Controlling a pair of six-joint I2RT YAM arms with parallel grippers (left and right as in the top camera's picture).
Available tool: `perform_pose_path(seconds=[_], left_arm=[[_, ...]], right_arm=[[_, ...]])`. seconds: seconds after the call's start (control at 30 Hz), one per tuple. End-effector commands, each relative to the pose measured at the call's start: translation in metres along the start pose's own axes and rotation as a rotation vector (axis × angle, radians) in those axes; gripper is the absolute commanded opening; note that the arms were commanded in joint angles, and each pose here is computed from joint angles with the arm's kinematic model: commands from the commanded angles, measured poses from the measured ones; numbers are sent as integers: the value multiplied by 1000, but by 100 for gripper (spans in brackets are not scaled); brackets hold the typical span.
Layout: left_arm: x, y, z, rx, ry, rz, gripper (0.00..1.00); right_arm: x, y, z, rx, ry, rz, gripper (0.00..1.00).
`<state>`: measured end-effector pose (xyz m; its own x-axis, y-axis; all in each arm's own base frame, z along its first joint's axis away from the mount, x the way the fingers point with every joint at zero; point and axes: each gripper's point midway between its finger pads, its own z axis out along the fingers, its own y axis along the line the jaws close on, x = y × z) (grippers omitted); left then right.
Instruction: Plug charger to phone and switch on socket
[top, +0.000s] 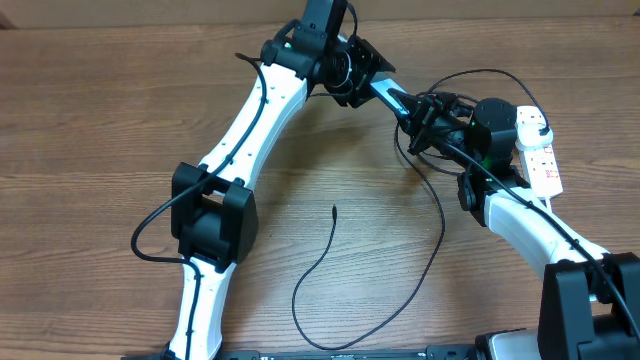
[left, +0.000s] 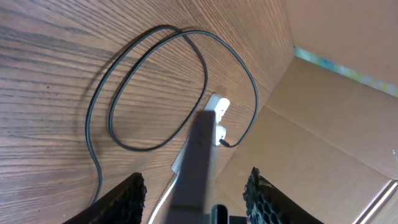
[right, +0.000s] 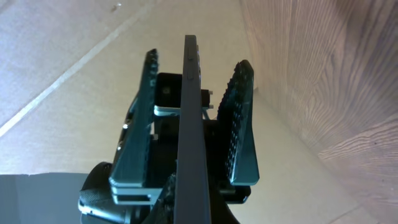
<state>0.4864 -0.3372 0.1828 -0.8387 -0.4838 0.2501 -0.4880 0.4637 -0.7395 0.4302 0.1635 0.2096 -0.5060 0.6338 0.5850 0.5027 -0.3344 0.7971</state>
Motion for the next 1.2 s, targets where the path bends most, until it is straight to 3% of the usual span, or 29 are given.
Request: perform_pose_path(seconds=[0.0,0.53,0.77,1.07,1.17], left_arm=[[13,-16,-12,25,-20,23,55],[21,-15,-5,15,-22,20,47],[22,-15,-4,13,-23,21,29],[20,-15,-4,10,-29,21,24],[20,-15,-4,10,-29,21,15]], right_arm=[[9,6,1,-8,27,6,4],[10,6,1,-7,31,4,4],[10,6,1,-8,31,4,4],[11,5,2,-6,33,4,4],[11,6,2,-6,33,4,4]])
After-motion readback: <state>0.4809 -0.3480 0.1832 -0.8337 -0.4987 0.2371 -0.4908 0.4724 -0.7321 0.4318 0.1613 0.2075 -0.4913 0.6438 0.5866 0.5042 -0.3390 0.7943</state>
